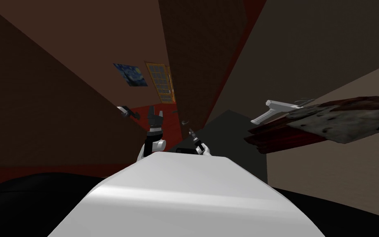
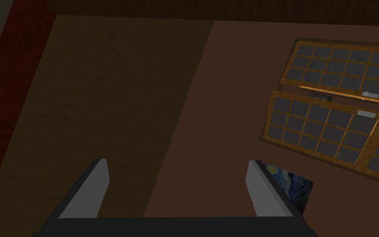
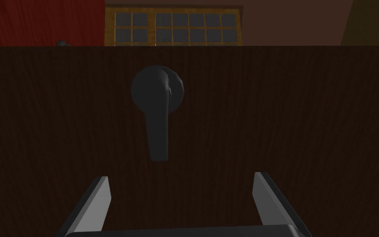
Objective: Push the door open
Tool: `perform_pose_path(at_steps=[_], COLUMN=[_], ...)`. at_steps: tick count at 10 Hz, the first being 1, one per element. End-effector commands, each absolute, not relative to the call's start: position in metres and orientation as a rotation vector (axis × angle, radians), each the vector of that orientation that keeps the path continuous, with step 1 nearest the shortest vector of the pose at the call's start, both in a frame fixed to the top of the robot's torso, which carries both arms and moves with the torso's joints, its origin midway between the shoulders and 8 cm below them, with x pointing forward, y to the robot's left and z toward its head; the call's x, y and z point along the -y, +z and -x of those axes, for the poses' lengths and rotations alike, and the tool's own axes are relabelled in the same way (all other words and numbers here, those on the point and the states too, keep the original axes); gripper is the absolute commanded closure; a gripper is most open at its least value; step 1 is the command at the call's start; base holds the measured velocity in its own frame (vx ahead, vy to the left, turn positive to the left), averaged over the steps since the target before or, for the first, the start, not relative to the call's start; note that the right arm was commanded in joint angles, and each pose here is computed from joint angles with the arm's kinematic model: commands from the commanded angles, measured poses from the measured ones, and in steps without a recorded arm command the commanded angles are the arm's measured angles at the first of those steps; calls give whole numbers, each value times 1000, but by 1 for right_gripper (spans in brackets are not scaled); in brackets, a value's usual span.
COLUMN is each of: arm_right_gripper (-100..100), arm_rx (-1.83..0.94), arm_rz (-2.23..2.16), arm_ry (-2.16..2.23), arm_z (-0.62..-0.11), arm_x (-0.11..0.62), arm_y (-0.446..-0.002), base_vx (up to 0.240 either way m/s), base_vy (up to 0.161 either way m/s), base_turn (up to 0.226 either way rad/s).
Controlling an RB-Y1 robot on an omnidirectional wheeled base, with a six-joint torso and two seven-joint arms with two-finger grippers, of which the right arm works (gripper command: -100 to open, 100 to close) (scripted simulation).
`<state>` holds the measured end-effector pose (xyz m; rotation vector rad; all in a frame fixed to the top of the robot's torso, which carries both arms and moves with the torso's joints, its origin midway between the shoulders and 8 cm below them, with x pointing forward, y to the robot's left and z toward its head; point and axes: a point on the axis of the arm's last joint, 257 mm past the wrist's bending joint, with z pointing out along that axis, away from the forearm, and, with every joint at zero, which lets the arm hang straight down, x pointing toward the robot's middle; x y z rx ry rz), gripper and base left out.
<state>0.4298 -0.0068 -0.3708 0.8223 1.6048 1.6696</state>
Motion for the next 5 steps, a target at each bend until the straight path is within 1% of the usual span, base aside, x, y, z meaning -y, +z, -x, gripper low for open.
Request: perform_pose_path(at_steps=[1, 5], arm_right_gripper=[-100, -100], arm_rx=[-1625, -1671], arm_rz=[-821, -819], arm_ry=[1672, 1678], arm_z=[-427, -419], arm_x=[3, -9], arm_y=[-377, -390], base_vx=[70, 87], base_vy=[-64, -64], base_turn=[16, 22])
